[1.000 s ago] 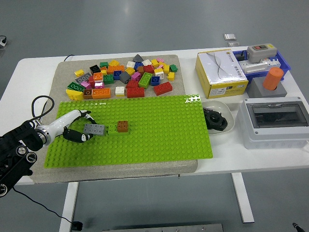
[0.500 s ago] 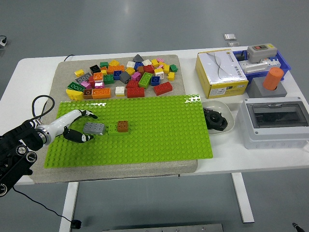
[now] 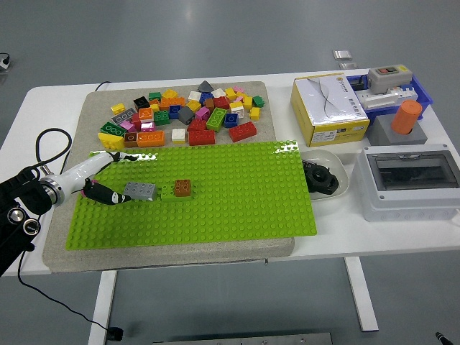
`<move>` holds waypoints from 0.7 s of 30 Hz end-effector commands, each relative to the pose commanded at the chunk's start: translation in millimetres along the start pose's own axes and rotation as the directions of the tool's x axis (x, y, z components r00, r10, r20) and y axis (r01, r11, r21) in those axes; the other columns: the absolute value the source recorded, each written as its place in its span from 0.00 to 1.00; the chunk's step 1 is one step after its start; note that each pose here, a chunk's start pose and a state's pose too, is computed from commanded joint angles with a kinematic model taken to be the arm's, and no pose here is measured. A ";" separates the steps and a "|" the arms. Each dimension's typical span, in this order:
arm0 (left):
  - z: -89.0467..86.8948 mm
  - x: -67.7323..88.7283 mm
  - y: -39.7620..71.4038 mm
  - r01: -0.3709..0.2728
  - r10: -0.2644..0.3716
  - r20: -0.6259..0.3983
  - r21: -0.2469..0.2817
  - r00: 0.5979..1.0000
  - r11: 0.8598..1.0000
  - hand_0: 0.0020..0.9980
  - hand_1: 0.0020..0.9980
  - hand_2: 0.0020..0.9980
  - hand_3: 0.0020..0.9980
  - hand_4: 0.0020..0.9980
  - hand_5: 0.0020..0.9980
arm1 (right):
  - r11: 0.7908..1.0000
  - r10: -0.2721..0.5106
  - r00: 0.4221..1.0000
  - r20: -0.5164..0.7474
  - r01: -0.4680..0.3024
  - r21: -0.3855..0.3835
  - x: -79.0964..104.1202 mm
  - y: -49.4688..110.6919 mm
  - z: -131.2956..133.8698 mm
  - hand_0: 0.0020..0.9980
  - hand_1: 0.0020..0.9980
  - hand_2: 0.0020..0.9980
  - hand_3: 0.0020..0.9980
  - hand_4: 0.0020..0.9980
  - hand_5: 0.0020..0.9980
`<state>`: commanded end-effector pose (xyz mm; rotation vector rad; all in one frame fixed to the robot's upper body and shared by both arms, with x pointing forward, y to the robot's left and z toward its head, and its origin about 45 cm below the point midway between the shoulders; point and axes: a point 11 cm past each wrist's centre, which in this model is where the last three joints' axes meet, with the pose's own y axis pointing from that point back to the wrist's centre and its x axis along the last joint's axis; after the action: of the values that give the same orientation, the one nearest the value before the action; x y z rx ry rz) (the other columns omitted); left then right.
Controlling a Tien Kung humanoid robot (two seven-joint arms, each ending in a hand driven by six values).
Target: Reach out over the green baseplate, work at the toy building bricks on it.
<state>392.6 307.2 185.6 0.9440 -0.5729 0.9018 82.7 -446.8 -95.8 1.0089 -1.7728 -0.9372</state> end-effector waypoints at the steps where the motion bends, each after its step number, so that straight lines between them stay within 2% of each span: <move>1: 0.9 2.9 0.9 -0.011 0.011 0.009 -0.010 1.000 1.000 1.00 1.00 1.00 0.79 1.00 0.11 | 1.000 0.000 1.000 0.000 0.000 0.000 0.1 0.0 -0.1 0.71 0.59 0.70 0.68 0.75 0.73; 5: 5.1 15.3 3.1 -0.079 0.081 0.037 -0.065 0.996 0.995 1.00 1.00 1.00 0.79 1.00 0.11 | 1.000 0.000 1.000 0.000 0.000 0.000 -0.2 0.0 -0.3 0.71 0.59 0.70 0.68 0.75 0.73; 6: 6.3 16.8 3.6 -0.092 0.096 0.043 -0.080 0.994 0.992 1.00 1.00 1.00 0.66 0.99 0.33 | 1.000 -0.001 1.000 0.000 0.001 0.000 -0.4 0.0 -0.2 0.71 0.58 0.70 0.68 0.75 0.73; 11: 12.1 19.3 8.5 -0.119 0.129 0.065 -0.131 0.990 0.984 1.00 1.00 1.00 0.66 0.99 0.33 | 1.000 0.000 1.000 0.003 0.000 -0.001 -0.2 0.1 0.7 0.71 0.58 0.70 0.68 0.75 0.73; 12: 13.3 19.9 9.9 -0.123 0.133 0.068 -0.137 0.989 0.983 1.00 1.00 1.00 0.60 0.85 1.00 | 1.000 0.000 1.000 0.003 0.000 -0.001 -0.1 0.1 0.9 0.71 0.58 0.70 0.68 0.75 0.73; 17: 19.5 22.1 15.0 -0.160 0.177 0.096 -0.162 0.979 0.974 1.00 1.00 1.00 0.60 0.85 1.00 | 1.000 0.002 1.000 0.004 -0.002 -0.003 0.5 0.1 1.6 0.71 0.58 0.70 0.68 0.75 0.73; 18: 20.2 21.9 15.4 -0.172 0.192 0.111 -0.163 0.975 0.971 1.00 1.00 1.00 0.59 0.79 1.00 | 1.000 0.002 1.000 0.004 -0.002 -0.003 0.4 0.1 1.8 0.71 0.58 0.70 0.68 0.75 0.73; 21: 20.9 17.2 14.8 -0.184 0.208 0.145 -0.163 0.967 0.969 1.00 1.00 1.00 0.59 0.79 1.00 | 1.000 0.001 1.000 0.004 -0.001 -0.004 0.3 0.2 2.1 0.71 0.58 0.70 0.68 0.75 0.73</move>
<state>388.1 300.0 215.3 0.8397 -0.8734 0.9506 80.6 -446.6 -96.3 1.0037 -1.7744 -0.9422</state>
